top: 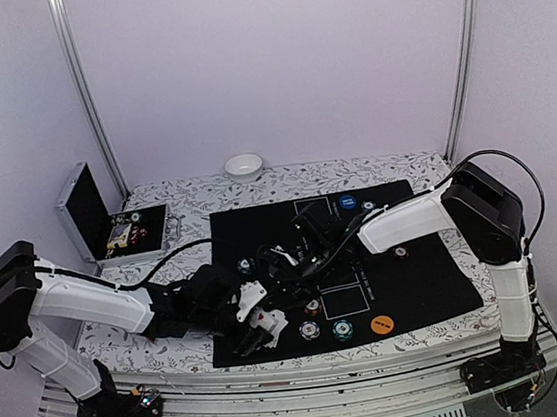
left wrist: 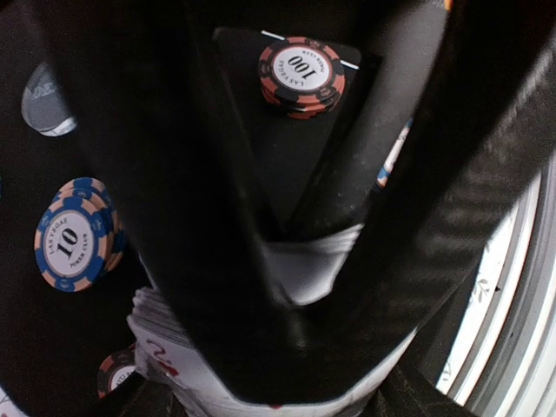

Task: Distribute texas hold em gaming equipment
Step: Pass from the left arm to the right

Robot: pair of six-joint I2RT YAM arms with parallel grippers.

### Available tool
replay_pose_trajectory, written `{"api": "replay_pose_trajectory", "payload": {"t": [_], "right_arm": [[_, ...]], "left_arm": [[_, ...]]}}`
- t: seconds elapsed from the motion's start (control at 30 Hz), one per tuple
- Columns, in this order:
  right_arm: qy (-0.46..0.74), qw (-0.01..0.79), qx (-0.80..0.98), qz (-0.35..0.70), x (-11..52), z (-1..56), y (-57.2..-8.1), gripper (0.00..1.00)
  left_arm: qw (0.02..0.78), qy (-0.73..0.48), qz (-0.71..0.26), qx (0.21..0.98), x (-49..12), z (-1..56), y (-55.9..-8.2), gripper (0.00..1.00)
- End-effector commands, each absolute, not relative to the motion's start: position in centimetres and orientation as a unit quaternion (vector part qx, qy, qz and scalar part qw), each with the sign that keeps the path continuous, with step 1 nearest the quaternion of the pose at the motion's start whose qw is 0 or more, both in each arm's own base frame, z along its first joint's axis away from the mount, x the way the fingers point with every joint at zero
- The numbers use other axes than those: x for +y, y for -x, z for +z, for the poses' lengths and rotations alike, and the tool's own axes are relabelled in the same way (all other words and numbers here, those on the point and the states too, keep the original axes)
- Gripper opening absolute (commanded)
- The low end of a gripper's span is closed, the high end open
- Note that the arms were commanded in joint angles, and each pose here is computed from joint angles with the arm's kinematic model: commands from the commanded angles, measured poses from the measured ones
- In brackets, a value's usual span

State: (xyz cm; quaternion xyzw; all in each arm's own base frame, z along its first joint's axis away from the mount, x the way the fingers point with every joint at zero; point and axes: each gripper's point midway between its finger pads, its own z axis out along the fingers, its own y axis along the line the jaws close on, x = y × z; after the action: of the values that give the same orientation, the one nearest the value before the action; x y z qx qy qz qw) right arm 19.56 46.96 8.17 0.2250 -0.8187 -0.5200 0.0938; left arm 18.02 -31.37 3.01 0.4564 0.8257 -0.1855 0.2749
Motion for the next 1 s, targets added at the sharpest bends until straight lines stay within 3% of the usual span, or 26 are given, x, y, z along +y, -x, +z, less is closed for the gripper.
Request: {"api": "replay_pose_trajectory", "payload": {"t": [0.0,0.77,0.87,0.97], "right_arm": [[-0.245,0.091,-0.804,-0.534,47.8,9.0,-19.4,0.3],[-0.239,0.111,-0.837,-0.479,49.2,5.6,-19.0,0.4],[-0.242,0.107,-0.837,-0.479,49.3,5.9,-19.1,0.3],[-0.245,0.099,-0.836,-0.482,49.4,6.7,-19.2,0.13]], "left_arm": [[0.287,-0.457,-0.194,0.819,-31.6,3.3,-17.6,0.7],[0.361,-0.44,-0.215,0.793,-32.6,5.5,-18.9,0.7],[0.363,-0.441,-0.214,0.792,-32.6,5.6,-19.0,0.7],[0.36,-0.449,-0.226,0.786,-32.5,5.9,-18.3,0.71]]}}
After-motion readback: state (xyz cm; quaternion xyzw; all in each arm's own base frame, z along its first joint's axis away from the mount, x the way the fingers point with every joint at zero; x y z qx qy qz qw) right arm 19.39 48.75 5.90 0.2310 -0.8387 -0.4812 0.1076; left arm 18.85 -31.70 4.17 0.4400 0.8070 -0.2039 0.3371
